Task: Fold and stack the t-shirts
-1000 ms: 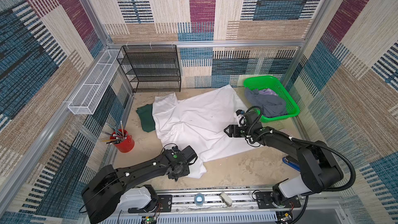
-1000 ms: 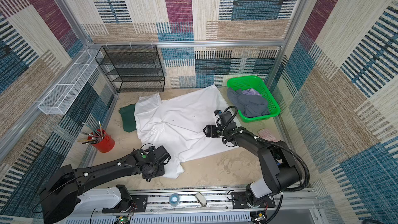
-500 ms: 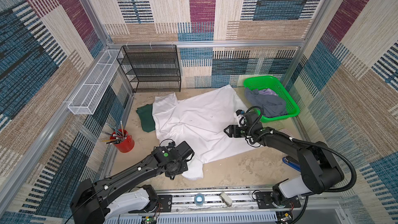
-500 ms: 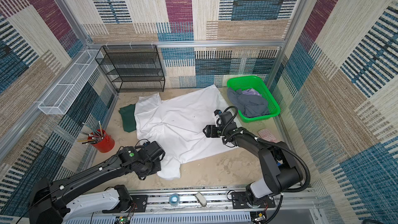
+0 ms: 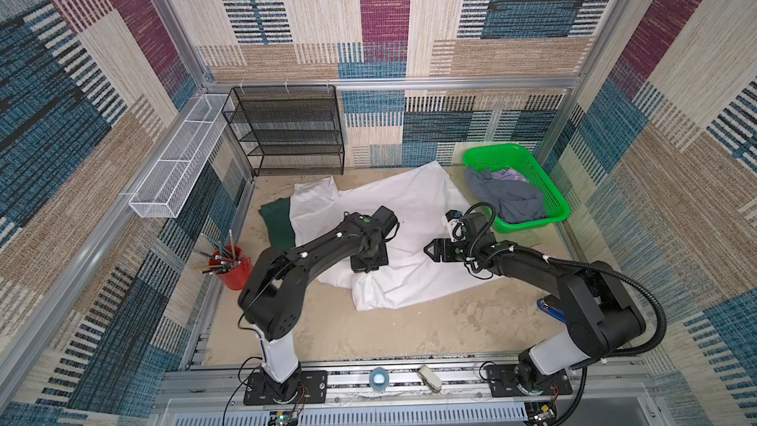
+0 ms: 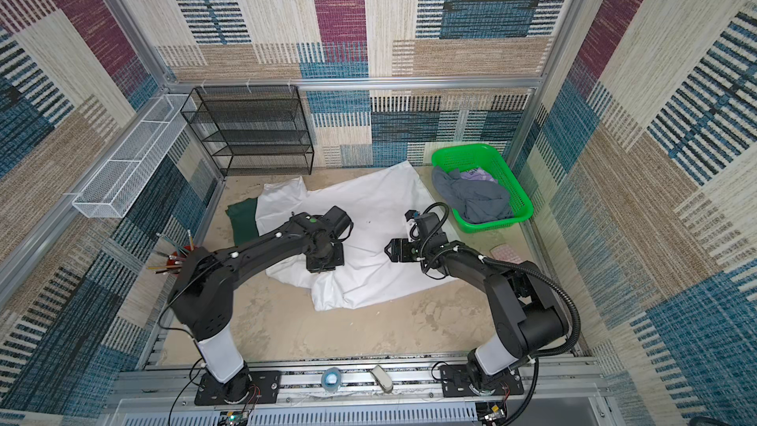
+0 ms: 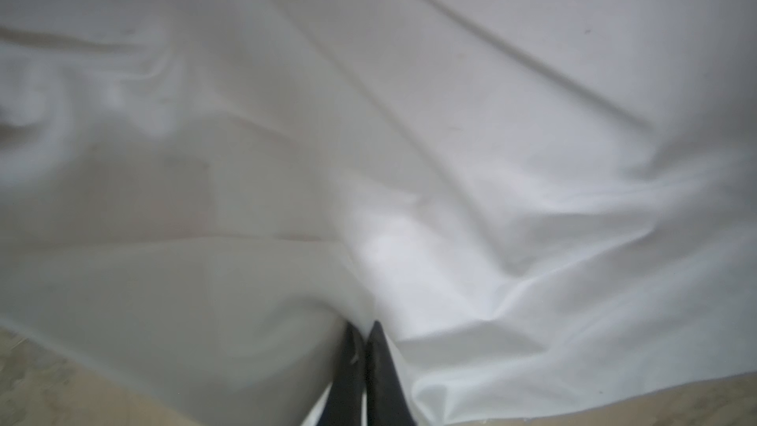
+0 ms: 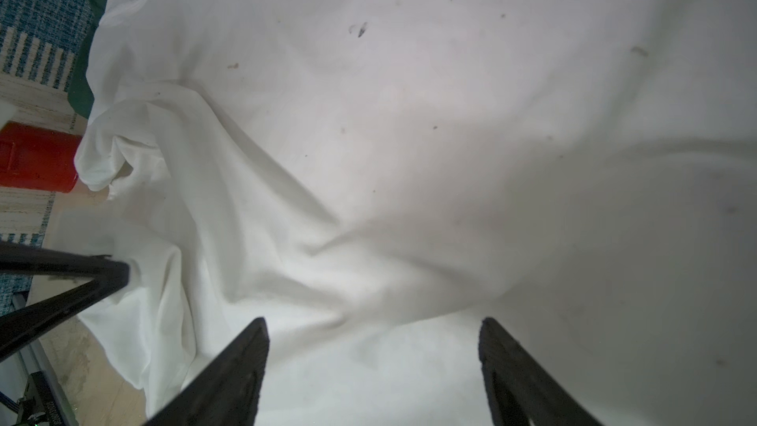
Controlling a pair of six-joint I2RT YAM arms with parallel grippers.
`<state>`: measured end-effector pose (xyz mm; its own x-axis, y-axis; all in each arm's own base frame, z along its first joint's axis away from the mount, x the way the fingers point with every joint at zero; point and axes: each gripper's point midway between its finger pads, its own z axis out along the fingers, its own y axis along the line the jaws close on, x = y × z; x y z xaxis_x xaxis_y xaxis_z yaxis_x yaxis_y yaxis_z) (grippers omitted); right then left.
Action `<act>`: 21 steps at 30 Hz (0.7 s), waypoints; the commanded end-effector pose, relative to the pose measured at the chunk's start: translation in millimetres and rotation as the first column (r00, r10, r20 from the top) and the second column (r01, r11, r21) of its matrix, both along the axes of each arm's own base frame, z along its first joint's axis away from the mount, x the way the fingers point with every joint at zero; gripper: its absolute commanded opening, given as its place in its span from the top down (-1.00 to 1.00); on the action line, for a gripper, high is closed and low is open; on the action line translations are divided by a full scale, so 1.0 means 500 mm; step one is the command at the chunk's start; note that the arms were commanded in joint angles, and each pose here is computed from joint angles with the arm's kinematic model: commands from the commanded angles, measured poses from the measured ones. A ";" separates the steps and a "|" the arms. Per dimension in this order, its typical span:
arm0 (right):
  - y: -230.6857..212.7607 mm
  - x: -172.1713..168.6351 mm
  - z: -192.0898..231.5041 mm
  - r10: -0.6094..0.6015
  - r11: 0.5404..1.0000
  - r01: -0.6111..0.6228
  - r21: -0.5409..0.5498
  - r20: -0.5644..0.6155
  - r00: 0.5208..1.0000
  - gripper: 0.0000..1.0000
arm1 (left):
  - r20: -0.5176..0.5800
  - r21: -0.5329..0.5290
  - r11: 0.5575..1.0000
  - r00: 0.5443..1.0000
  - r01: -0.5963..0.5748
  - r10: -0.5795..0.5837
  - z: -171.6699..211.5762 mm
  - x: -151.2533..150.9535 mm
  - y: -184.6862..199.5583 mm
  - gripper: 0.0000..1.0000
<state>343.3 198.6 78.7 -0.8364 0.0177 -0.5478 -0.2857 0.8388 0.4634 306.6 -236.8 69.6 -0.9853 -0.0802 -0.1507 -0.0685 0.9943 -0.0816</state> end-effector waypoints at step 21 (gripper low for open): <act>0.014 0.020 0.007 0.016 1.000 -0.016 0.015 0.004 1.000 -0.64 | 0.212 -0.182 0.983 0.977 0.005 0.034 0.010 -0.043 0.065 0.09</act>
